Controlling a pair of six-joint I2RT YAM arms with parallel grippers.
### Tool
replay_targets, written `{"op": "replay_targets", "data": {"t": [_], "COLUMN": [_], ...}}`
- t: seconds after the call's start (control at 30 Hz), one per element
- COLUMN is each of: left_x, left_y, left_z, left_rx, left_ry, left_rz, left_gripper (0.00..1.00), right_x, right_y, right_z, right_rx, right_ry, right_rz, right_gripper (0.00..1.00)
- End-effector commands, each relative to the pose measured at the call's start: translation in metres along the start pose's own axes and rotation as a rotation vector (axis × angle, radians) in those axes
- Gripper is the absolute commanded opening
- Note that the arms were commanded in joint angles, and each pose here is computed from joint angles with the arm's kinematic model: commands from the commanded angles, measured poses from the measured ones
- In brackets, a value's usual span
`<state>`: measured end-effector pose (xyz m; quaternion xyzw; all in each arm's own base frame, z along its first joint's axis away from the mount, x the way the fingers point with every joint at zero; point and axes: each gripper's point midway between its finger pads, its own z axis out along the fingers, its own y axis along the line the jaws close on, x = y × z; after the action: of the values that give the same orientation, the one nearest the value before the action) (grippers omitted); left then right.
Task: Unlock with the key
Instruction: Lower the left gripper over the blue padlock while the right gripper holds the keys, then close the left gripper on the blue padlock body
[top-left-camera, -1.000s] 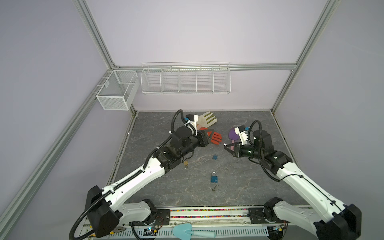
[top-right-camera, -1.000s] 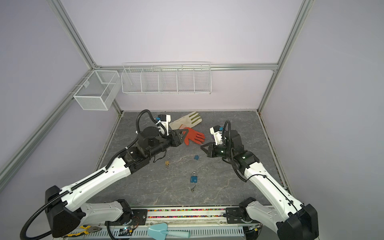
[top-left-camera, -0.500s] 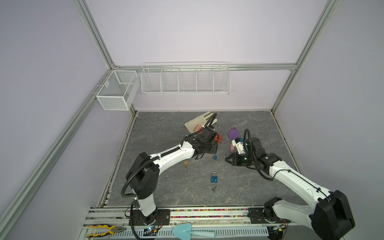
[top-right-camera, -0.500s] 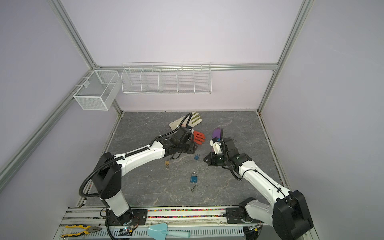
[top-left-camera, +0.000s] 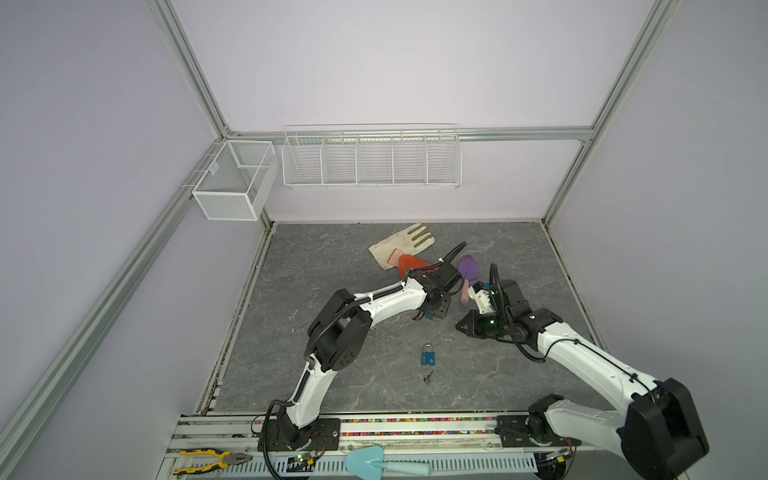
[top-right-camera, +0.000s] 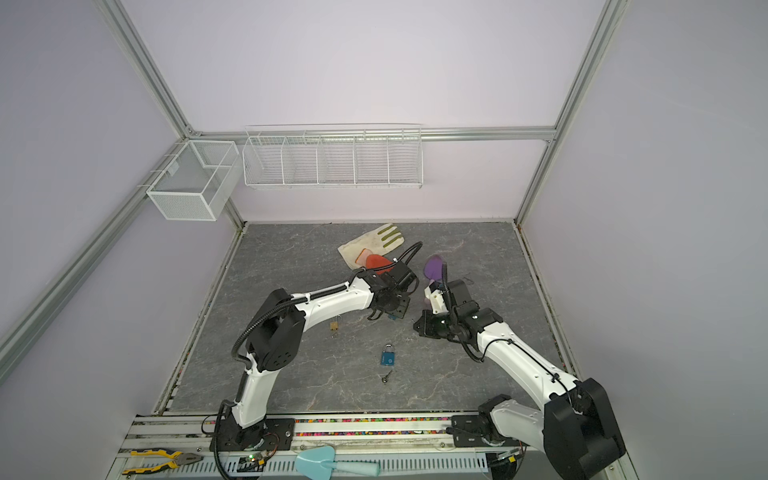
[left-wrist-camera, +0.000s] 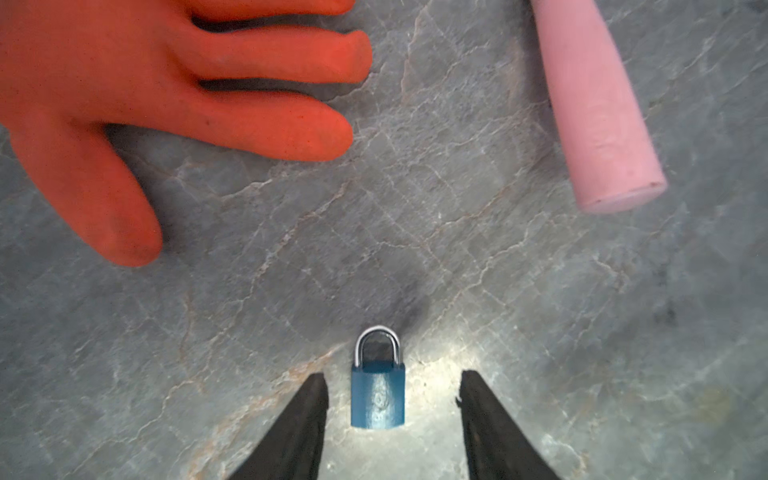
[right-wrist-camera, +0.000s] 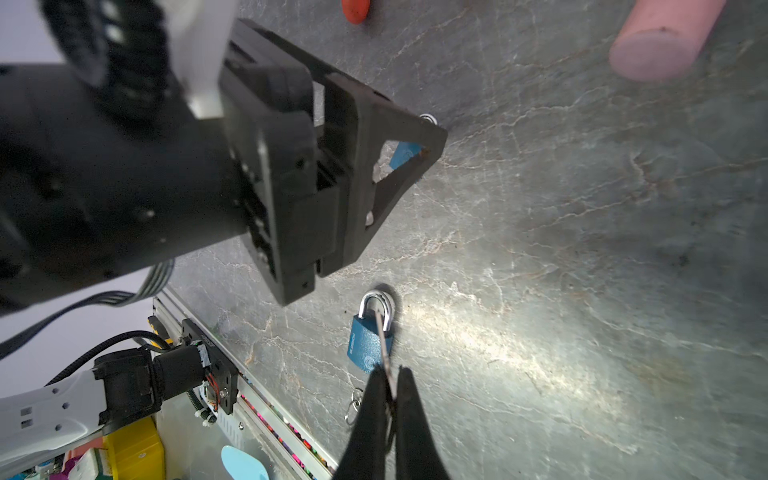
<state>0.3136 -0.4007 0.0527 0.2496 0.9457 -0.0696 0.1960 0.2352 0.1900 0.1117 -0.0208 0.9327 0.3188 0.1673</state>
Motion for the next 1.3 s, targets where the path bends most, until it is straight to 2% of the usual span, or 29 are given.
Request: {"op": "replay_targets", "data": {"t": [0.0, 0.53, 1.27], "left_x": [0.011, 0.023, 0.033], "left_y": [0.011, 0.006, 0.003], "left_z": [0.006, 0.025, 0.021], "left_rx": [-0.091, -0.095, -0.106], "left_ry": [0.061, 0.120, 0.135], "left_rz": [0.046, 0.027, -0.015], "left_gripper": [0.51, 0.39, 0.31], "right_x": [0.004, 0.001, -0.001], "right_y": [-0.008, -0.005, -0.005], "right_z": [-0.005, -0.008, -0.009], "right_rx": [0.032, 0.027, 0.032], "right_ry": [-0.016, -0.020, -0.029], "right_rz": [0.007, -0.013, -0.025], "right_gripper": [0.06, 0.06, 0.06]}}
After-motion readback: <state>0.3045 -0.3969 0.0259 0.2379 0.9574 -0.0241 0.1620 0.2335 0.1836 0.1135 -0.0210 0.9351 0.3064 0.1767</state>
